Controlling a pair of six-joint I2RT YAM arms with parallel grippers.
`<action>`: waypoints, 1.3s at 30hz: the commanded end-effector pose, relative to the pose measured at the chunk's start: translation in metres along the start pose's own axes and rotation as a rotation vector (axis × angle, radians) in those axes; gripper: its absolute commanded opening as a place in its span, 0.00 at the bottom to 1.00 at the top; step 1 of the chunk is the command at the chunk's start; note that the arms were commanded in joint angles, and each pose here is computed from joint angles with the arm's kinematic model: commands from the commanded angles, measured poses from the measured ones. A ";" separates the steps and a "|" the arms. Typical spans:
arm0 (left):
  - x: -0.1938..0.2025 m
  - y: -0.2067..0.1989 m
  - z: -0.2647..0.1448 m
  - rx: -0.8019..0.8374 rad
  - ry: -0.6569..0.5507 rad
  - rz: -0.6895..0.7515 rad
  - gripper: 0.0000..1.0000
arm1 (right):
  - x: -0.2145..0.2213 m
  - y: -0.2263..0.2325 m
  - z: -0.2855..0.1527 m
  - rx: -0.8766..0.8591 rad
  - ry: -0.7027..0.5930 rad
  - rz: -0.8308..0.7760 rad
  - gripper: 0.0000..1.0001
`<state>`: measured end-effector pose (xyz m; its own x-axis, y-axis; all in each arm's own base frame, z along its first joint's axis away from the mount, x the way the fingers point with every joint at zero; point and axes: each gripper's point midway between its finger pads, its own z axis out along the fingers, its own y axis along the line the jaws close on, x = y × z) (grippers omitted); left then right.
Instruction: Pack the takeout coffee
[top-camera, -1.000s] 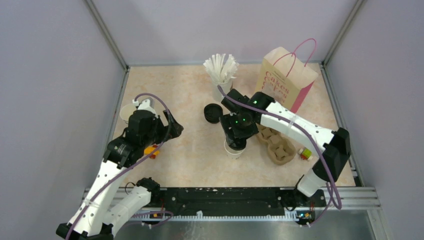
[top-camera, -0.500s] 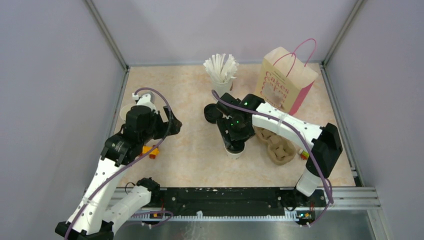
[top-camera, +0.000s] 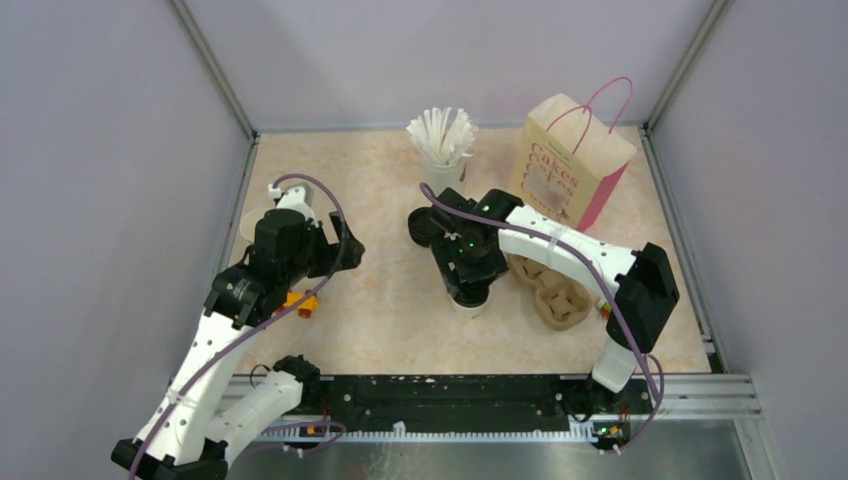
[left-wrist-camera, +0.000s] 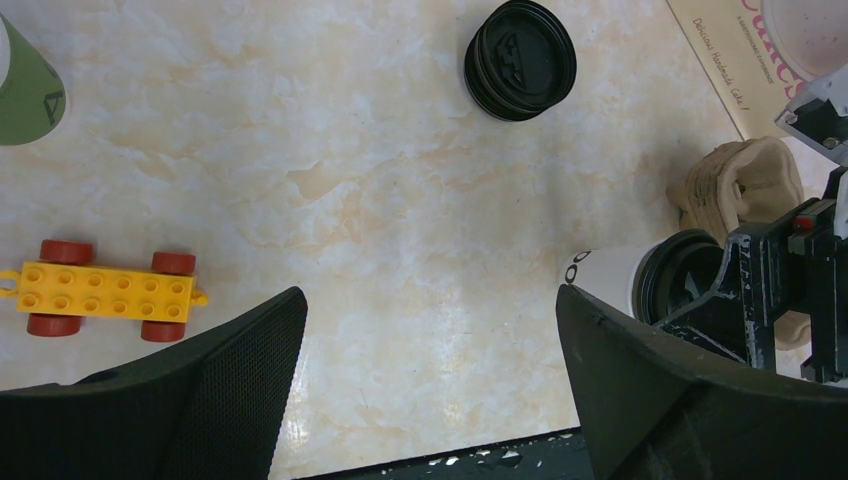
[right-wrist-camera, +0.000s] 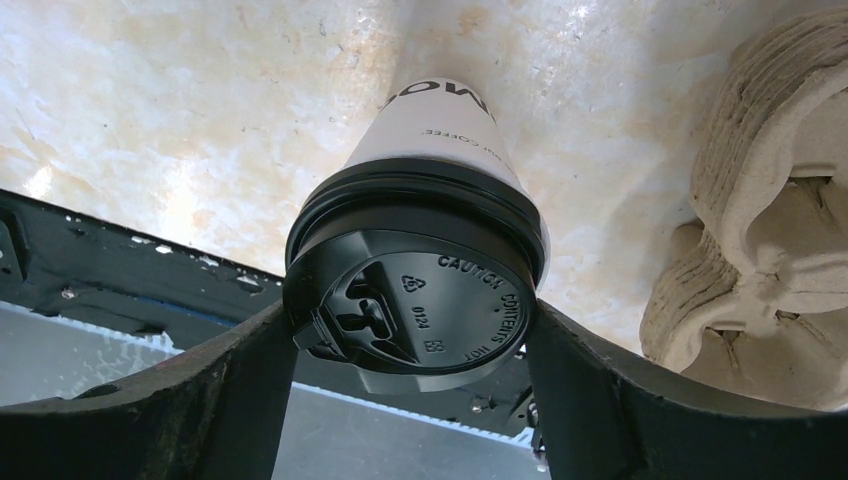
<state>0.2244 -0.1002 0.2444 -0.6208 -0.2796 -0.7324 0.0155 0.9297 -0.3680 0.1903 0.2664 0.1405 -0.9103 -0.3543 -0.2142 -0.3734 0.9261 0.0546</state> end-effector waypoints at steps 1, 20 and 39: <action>-0.016 -0.005 -0.008 0.019 -0.056 0.008 0.99 | -0.002 0.002 0.002 0.010 -0.019 -0.002 0.77; -0.012 -0.009 -0.009 0.044 -0.048 -0.028 0.99 | -0.002 -0.002 -0.006 0.004 -0.060 0.002 0.91; 0.012 -0.034 0.011 0.170 0.076 -0.064 0.93 | -0.022 0.008 -0.058 -0.108 -0.194 0.021 0.87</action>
<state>0.2205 -0.1176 0.2427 -0.6564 -0.3015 -0.6916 0.0532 0.8959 -0.4411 0.1967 0.2694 0.1632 -0.8964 -0.3331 -0.2924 -0.3703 0.9254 0.0811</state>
